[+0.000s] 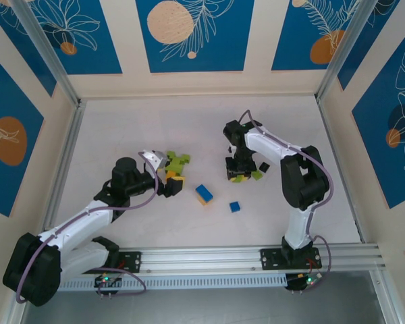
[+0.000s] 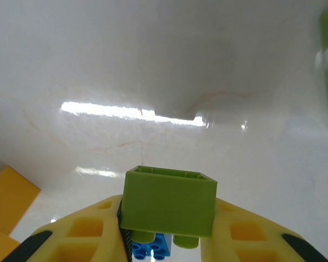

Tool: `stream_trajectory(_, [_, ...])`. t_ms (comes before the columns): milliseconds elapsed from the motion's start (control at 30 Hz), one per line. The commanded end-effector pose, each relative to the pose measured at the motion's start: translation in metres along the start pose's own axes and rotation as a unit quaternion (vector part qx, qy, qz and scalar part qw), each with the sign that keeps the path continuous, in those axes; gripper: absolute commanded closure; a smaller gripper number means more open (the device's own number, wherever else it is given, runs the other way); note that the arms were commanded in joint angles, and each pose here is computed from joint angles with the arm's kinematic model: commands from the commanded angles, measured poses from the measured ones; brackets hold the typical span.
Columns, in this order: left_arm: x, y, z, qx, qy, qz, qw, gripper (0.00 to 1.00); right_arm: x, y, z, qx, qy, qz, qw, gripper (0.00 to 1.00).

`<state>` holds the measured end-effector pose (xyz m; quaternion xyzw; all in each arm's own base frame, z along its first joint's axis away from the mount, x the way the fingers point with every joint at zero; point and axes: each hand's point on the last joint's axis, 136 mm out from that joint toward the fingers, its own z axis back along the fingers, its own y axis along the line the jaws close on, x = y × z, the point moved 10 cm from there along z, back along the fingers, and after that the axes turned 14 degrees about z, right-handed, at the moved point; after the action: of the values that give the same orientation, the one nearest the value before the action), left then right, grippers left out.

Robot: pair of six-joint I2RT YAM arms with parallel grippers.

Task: Assemble a carrot with lego

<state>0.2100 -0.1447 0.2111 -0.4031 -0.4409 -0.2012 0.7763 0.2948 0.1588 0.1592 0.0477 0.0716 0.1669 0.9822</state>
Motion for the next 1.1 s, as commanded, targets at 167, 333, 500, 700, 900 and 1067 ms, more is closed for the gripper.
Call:
stream_trajectory(167, [0.013, -0.007, 0.001, -0.022, -0.02, -0.019, 0.999, 0.01, 0.003, -0.004, -0.011, 0.052, 0.06, 0.009, 0.997, 0.73])
stream_trajectory(333, [0.013, -0.007, 0.001, -0.022, -0.02, -0.02, 0.999, 0.01, 0.015, -0.011, -0.015, 0.06, 0.07, 0.009, 0.996, 0.73])
stream_trajectory(500, [0.013, -0.006, 0.001, -0.021, -0.018, -0.019, 0.999, 0.01, 0.025, -0.015, -0.018, 0.065, 0.071, 0.01, 0.995, 0.7])
stream_trajectory(700, [0.013, -0.006, 0.0, -0.02, -0.018, -0.02, 0.999, 0.0, 0.03, -0.017, -0.024, 0.063, 0.074, 0.009, 0.995, 0.68])
stream_trajectory(900, [0.012, -0.005, -0.001, -0.02, -0.015, -0.018, 1.0, 0.01, 0.032, -0.019, -0.026, 0.061, 0.073, 0.008, 0.995, 0.64])
stream_trajectory(1067, [0.012, -0.005, 0.0, -0.02, -0.016, -0.018, 1.0, 0.01, 0.035, -0.019, -0.027, 0.06, 0.071, 0.007, 0.996, 0.6])
